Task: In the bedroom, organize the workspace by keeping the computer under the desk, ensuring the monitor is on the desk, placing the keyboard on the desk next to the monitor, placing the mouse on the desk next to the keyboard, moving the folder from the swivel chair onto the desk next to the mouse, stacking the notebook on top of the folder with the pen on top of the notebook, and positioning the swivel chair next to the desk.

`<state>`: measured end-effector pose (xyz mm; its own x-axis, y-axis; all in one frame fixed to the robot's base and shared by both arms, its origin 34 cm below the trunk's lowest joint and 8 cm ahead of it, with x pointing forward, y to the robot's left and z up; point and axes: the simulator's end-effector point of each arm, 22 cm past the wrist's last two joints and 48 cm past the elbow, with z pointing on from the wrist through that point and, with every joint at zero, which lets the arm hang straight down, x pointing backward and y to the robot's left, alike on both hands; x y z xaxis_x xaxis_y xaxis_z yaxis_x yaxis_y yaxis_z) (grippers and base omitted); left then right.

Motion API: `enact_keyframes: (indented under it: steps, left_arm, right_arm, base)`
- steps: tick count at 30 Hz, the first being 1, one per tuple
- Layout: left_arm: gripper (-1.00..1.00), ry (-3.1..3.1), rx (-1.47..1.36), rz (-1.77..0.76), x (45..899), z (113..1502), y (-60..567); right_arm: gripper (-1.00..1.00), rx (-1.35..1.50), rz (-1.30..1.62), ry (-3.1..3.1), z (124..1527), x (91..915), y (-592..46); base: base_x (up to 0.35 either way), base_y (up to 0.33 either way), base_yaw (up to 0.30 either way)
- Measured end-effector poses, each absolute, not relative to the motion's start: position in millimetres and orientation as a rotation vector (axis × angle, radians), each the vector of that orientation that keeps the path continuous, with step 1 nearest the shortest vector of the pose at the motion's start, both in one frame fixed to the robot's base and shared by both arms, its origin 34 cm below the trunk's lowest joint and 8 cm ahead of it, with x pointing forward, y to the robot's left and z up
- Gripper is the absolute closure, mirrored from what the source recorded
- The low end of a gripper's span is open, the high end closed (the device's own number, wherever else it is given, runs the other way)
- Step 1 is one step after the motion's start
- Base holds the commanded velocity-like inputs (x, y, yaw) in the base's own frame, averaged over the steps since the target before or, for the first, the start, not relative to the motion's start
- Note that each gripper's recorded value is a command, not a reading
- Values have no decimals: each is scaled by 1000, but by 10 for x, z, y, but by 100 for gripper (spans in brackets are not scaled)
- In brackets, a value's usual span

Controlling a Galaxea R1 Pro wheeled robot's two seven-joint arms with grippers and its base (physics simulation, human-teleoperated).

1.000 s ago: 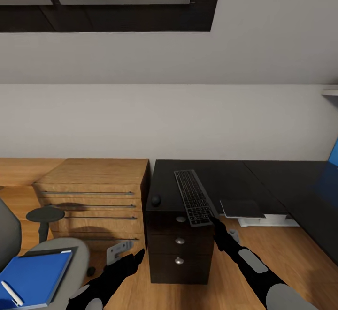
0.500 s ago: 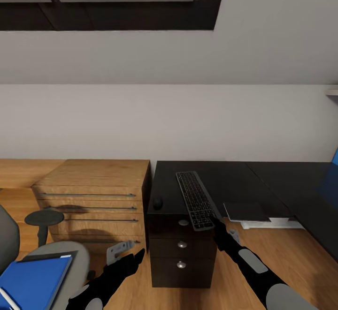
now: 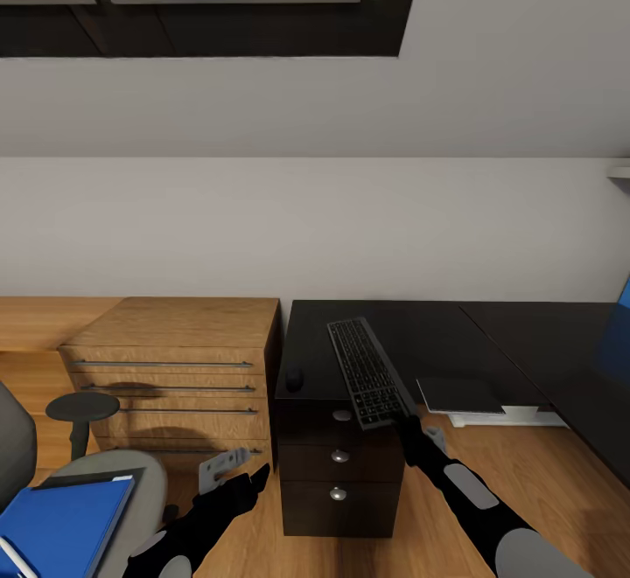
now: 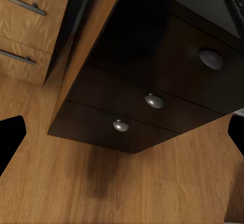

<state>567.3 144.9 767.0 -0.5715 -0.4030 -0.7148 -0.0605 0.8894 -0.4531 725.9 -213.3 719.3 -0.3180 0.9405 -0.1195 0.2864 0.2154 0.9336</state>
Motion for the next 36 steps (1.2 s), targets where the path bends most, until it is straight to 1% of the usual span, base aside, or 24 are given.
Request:
enact_keyframes:
  steps: [17, 28, 33, 36]
  left_arm:
    - [-100, 2146, -336, -470, 5693, 7931, 1456]
    - [-100, 2147, -337, -469, 5702, 8110, 1460]
    - [-100, 2147, -336, -469, 5703, 8192, 1462]
    - [-100, 2147, -337, -468, 5705, 8240, 1464]
  right_arm:
    - [100, 1027, 1194, 1681, 7998, 7478, -1952]
    - [100, 1007, 1210, 1663, 8292, 7521, -1926]
    - [100, 894, 1286, 1558, 9009, 7612, -1791]
    - [100, 858, 1293, 1503, 9240, 7510, -1777]
  base:
    - [-9, 0, 0]
    - [-306, 0, 0]
    - [-338, -68, 0]
    - [-338, -121, 0]
